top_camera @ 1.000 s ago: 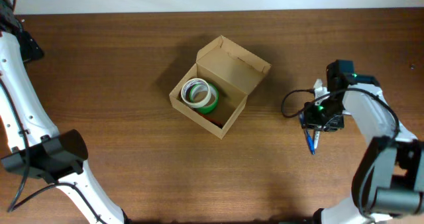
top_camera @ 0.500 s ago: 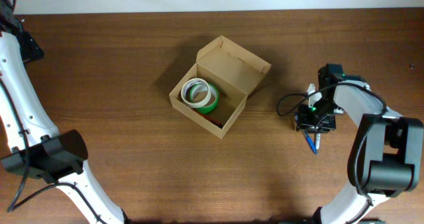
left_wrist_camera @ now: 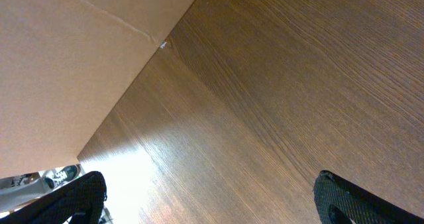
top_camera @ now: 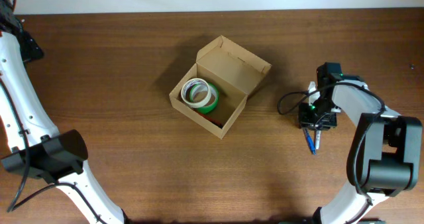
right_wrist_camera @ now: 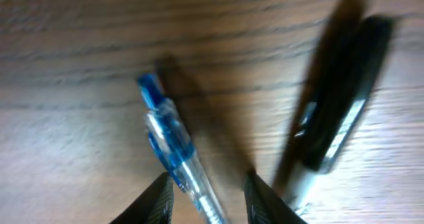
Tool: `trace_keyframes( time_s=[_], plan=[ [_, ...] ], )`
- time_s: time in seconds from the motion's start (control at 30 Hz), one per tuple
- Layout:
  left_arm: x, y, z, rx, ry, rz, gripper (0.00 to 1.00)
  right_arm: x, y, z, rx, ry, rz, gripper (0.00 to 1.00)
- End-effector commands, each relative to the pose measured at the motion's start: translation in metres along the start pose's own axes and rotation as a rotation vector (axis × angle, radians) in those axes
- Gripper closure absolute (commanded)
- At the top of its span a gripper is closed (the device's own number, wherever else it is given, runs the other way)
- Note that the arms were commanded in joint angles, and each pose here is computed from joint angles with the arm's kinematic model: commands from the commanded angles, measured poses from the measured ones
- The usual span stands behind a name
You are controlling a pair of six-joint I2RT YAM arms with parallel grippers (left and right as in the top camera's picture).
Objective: Pack container
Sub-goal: 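Grasp the blue pen with the right gripper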
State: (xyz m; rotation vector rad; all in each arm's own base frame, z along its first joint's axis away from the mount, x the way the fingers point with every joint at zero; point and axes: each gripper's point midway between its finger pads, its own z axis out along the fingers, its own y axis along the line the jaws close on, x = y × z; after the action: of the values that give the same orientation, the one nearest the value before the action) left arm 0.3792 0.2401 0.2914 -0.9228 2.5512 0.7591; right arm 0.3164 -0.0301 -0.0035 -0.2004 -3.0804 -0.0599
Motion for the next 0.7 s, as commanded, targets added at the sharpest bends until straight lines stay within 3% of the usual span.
trace_keyframes(
  time_s=[0.0,0.2,0.3,0.37,0.67],
  plan=[
    [-0.001,0.003,-0.002,0.001,-0.007,0.005,0.00,-0.002,-0.023,0.007,0.137,-0.002,0.000,0.63],
    [-0.001,0.003,-0.002,0.001,-0.007,0.005,0.00,-0.005,-0.026,0.006,0.153,-0.016,0.044,0.66],
    [-0.001,0.003,-0.002,0.001,-0.007,0.005,0.00,-0.005,-0.025,0.006,0.150,-0.017,0.076,0.89],
    [-0.001,0.003,-0.002,0.001,-0.007,0.005,0.00,-0.004,-0.022,0.007,0.130,-0.014,0.078,0.96],
    [-0.001,0.003,-0.002,0.001,-0.007,0.005,0.00,-0.018,0.009,-0.016,-0.043,-0.047,0.074,0.96]
  ],
)
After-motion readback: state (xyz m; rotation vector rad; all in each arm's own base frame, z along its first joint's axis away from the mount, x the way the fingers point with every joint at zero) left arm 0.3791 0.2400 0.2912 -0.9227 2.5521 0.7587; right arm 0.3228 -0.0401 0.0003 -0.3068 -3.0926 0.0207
